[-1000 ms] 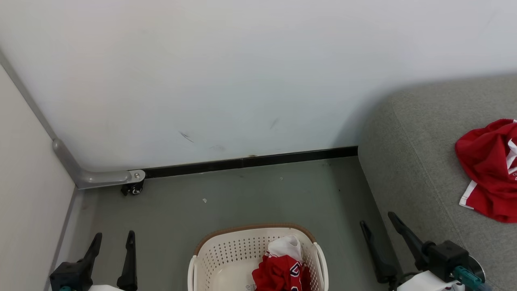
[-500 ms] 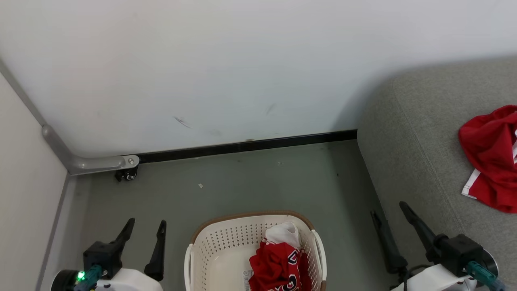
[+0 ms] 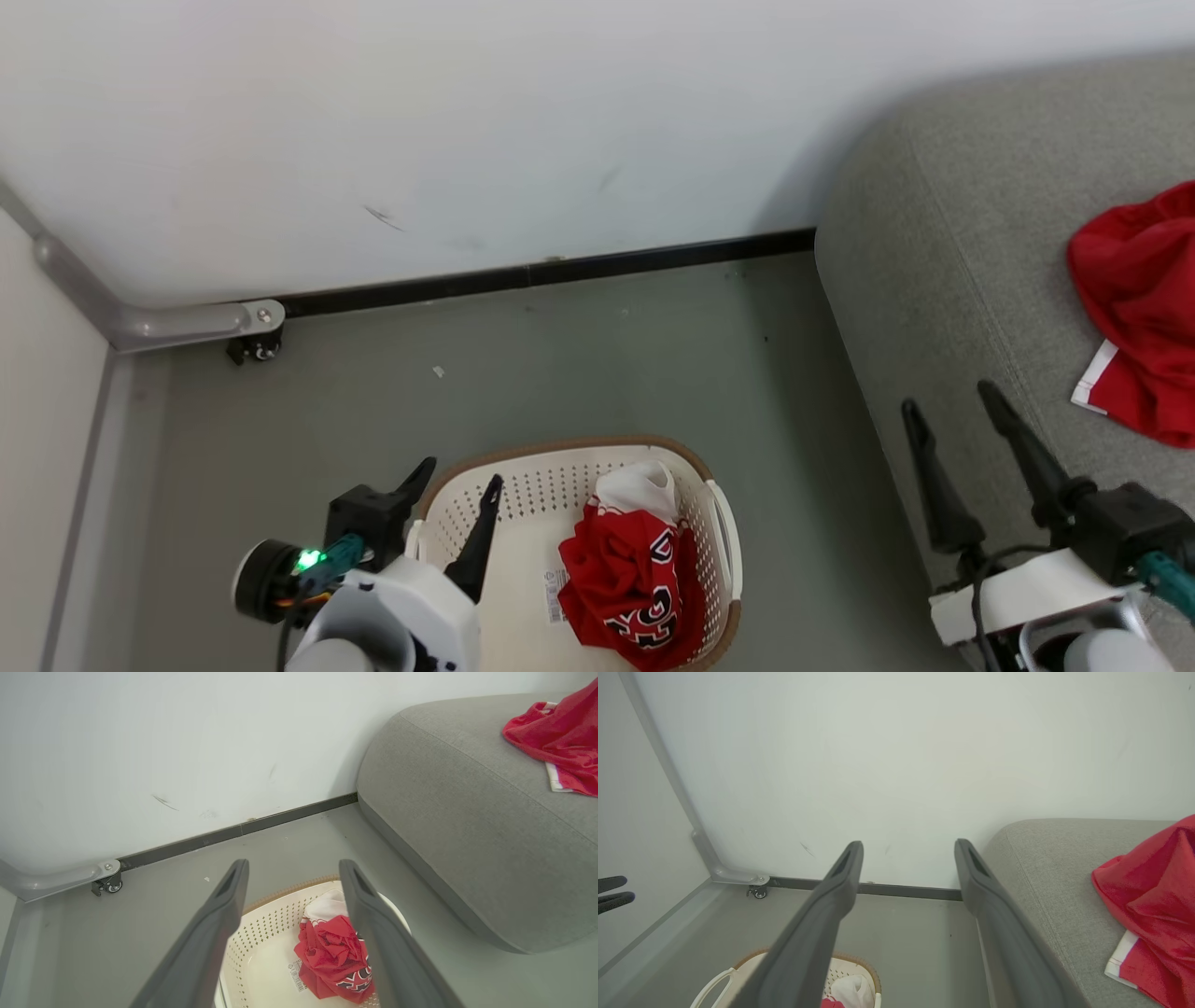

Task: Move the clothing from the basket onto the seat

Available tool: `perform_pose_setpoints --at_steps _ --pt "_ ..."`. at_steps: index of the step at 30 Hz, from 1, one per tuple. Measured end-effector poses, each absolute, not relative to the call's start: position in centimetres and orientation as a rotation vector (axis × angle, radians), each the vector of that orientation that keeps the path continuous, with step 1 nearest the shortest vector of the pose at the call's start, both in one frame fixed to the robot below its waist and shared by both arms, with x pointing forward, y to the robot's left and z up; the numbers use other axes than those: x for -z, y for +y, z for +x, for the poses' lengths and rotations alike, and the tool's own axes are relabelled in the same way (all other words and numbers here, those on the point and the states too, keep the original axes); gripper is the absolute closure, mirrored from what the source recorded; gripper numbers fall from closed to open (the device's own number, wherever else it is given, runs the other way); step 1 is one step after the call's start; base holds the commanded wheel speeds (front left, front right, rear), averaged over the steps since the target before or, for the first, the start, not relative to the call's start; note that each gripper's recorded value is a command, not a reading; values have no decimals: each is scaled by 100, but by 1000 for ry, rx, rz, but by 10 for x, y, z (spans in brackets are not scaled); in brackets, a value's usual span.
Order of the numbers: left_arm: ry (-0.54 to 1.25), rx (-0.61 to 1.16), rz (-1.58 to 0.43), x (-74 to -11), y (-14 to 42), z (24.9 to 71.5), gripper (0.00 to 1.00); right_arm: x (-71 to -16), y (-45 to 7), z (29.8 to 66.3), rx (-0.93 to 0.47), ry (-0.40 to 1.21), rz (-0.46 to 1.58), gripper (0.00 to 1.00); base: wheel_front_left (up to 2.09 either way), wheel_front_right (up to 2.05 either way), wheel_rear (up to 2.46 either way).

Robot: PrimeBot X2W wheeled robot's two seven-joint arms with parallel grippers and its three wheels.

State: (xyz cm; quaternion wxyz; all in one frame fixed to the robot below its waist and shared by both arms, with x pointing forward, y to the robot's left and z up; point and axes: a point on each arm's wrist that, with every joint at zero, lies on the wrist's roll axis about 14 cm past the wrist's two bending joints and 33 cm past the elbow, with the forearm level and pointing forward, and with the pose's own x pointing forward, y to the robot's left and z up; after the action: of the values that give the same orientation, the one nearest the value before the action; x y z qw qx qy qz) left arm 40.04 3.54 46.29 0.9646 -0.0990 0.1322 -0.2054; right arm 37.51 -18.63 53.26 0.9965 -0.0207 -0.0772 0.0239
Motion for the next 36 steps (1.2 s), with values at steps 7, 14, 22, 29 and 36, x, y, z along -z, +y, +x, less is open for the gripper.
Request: perform_pose_setpoints --at_steps 7,14,22,29,36 --pt "361 524 -171 -436 -1 405 0 -545 -199 394 -14 -196 -71 0 0 0 0" --pt "456 591 -153 -404 -24 409 0 -549 -202 416 -8 -217 -85 0 0 0 0" --pt "536 645 -179 -374 -52 417 0 -547 -210 442 6 -229 -107 0 0 0 0" --pt "613 702 -183 -340 -72 421 0 -541 -215 472 12 -239 -125 0 0 0 0" --pt "670 741 -190 -314 -87 420 0 -532 -217 491 9 -235 -131 0 0 0 0"
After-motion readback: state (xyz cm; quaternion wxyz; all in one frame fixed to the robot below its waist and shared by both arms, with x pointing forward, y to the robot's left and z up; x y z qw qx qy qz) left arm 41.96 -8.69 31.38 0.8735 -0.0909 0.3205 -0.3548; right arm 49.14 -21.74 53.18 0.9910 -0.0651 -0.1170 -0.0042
